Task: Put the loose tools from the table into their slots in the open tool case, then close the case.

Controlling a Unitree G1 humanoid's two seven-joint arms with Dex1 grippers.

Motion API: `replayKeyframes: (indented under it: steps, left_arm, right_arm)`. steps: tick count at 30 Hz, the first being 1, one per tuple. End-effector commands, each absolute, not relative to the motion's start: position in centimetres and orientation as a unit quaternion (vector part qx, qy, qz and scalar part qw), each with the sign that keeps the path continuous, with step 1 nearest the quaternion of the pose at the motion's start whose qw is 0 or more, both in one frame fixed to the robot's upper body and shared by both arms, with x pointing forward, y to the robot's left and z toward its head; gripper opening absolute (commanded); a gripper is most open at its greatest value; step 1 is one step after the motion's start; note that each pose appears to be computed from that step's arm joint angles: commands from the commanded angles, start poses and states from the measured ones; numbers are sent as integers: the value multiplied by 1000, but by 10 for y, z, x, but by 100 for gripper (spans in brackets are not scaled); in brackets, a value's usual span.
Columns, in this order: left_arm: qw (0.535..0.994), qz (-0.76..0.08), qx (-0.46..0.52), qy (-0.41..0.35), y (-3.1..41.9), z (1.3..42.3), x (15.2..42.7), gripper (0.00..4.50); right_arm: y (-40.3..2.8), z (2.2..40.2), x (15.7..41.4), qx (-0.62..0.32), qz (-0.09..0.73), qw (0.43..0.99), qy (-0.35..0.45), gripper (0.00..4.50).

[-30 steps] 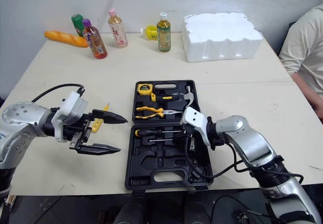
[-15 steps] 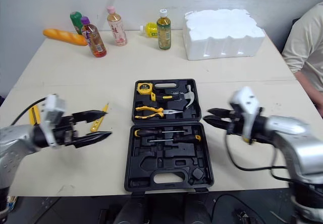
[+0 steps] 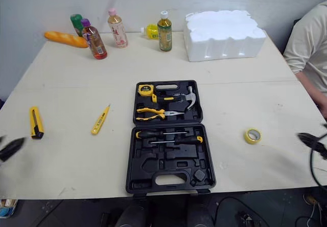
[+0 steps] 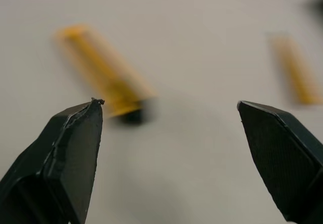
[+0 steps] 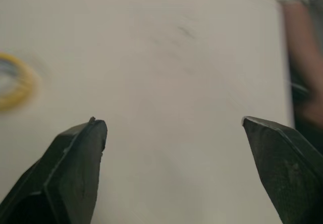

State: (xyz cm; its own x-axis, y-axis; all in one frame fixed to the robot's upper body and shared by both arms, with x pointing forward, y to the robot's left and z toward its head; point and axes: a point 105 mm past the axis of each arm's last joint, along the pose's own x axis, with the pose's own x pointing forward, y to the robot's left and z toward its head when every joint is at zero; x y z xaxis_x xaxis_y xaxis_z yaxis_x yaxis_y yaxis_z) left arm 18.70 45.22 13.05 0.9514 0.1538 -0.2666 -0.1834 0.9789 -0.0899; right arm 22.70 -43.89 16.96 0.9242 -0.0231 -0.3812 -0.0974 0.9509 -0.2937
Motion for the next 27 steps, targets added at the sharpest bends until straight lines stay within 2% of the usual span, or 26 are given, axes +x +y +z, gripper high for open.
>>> replayKeyframes:
  steps: [1,5,9,13,20,27]
  left_arm:
    - [989,94,-29,110,456,145,192,450]
    - [983,104,-13,151,455,132,193,450]
    - [984,-94,-7,151,368,141,220,450]
    - [976,-164,17,144,317,150,239,450]
    - [972,-147,44,177,275,139,274,450]
    - [974,-87,32,209,275,115,298,450]
  right_arm:
    - [-436,195,233,-192,27,969,153,443]
    - [-425,205,240,-190,45,972,132,443]
    - [-362,227,255,-162,158,971,76,443]
    - [-287,237,255,-139,291,945,61,443]
    - [-179,242,238,-131,470,872,43,443]
    - [-136,247,223,-131,552,823,25,443]
